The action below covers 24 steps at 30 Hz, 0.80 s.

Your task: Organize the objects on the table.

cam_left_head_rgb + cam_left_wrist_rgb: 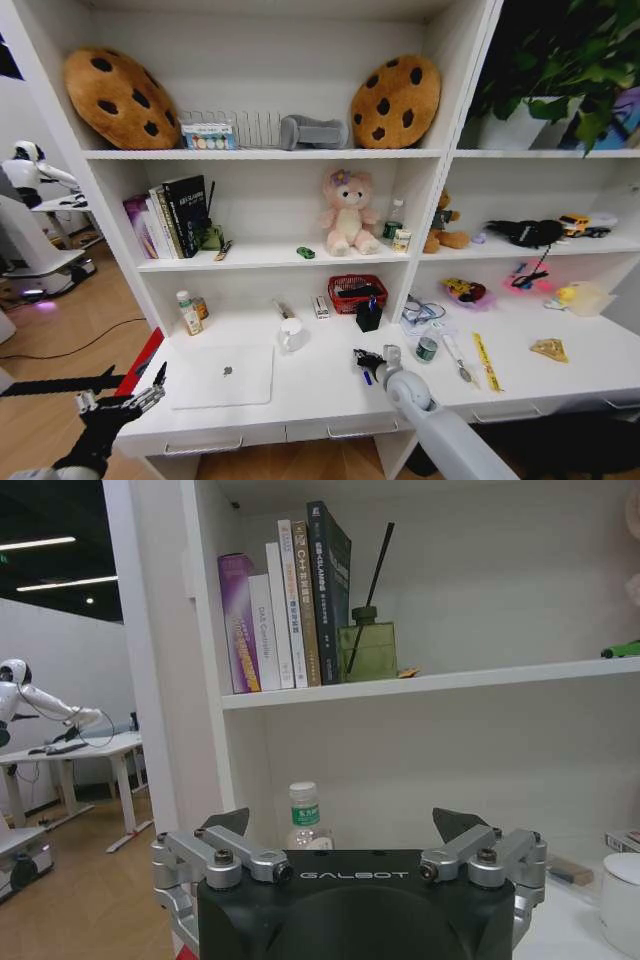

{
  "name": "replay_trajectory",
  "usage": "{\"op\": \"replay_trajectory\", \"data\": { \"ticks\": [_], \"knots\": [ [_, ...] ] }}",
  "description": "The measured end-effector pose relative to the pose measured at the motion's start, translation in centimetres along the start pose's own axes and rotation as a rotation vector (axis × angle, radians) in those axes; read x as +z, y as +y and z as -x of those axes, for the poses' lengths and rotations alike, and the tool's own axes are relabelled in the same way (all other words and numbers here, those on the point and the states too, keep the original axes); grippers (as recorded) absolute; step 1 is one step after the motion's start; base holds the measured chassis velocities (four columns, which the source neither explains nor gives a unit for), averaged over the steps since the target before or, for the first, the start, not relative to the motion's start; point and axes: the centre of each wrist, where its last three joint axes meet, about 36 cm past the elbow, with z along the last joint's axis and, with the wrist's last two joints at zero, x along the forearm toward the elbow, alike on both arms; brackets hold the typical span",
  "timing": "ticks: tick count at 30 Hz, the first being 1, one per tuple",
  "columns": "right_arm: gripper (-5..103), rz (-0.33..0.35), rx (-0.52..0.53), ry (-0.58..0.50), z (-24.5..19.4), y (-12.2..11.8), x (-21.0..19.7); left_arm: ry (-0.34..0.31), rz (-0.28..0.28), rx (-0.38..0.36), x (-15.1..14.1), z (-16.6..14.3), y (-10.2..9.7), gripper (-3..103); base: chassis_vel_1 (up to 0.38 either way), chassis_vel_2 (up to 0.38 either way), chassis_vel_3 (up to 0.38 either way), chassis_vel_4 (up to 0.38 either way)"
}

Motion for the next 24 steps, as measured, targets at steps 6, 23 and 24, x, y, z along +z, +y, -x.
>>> {"op": "replay_trajectory", "data": {
  "ticks": [6, 23, 24],
  "knots": [
    [13, -0.034, 0.007, -0.067, -0.2, -0.9, -0.3, 0.0, 0.0, 0.0, 0.0, 0.0, 0.0, 100, 0.0, 0.0, 0.0, 0.0],
    [13, -0.177, 0.056, -0.542, -2.4, -4.8, -6.1, 0.0, 0.0, 0.0, 0.0, 0.0, 0.0, 100, 0.0, 0.0, 0.0, 0.0],
    [13, -0.169, 0.063, -0.559, -2.0, -5.0, -6.2, 0.0, 0.0, 0.0, 0.0, 0.0, 0.0, 100, 0.0, 0.0, 0.0, 0.0]
  ]
}}
